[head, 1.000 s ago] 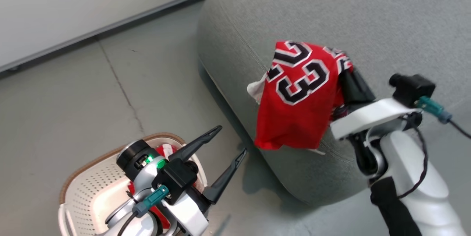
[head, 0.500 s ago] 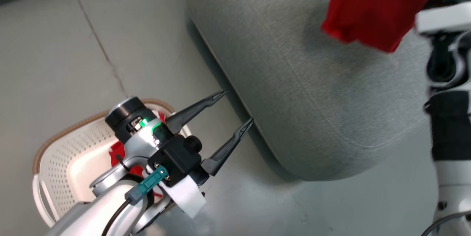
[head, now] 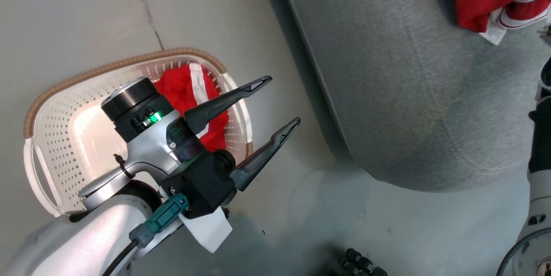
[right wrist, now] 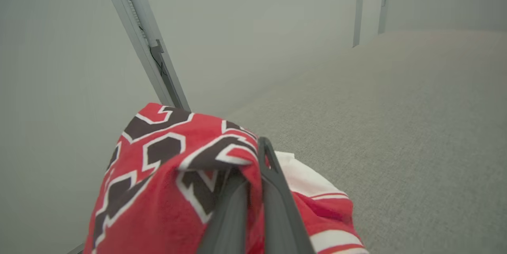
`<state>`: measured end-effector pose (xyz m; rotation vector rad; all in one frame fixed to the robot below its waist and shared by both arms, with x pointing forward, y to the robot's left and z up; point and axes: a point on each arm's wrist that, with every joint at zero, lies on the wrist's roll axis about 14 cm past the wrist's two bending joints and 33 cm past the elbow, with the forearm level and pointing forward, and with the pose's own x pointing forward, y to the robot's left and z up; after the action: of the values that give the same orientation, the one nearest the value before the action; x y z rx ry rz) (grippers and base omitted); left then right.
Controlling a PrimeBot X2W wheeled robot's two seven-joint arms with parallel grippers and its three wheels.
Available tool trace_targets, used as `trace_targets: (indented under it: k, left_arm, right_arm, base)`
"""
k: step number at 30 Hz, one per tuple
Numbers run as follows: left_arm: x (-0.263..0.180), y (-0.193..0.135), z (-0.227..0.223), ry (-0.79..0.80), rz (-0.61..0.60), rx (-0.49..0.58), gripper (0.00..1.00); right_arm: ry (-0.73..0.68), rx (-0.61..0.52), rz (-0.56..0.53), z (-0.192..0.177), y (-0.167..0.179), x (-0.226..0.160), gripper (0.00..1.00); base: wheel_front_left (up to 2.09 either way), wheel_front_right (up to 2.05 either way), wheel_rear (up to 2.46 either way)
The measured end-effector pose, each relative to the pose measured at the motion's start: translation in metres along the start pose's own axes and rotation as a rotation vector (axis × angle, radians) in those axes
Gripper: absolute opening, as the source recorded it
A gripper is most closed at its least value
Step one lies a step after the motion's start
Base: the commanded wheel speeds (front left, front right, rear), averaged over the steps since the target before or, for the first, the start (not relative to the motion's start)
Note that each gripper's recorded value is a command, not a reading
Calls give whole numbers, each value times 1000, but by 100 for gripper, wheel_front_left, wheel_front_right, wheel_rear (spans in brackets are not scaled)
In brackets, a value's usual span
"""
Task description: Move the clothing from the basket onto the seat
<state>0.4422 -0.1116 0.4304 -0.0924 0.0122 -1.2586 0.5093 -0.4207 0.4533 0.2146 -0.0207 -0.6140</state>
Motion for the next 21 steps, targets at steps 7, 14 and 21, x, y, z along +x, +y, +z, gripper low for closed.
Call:
trace_targets:
  k: [7,14,21]
  left_arm:
    - [-6,5,-14,28,9,-13,100]
    - [-4,3,4,-6,28,-1,100]
    - [-8,-5,24,-37,72,-4,100]
  right_arm:
    - [135,-30,-70,-50,-23,-18,100]
    - [163,-74,-79,-50,-40,-43,100]
    - [172,-79,-47,-44,-44,-76,100]
  base:
    - [0,0,0]
    - [0,0,0]
    - [0,0,0]
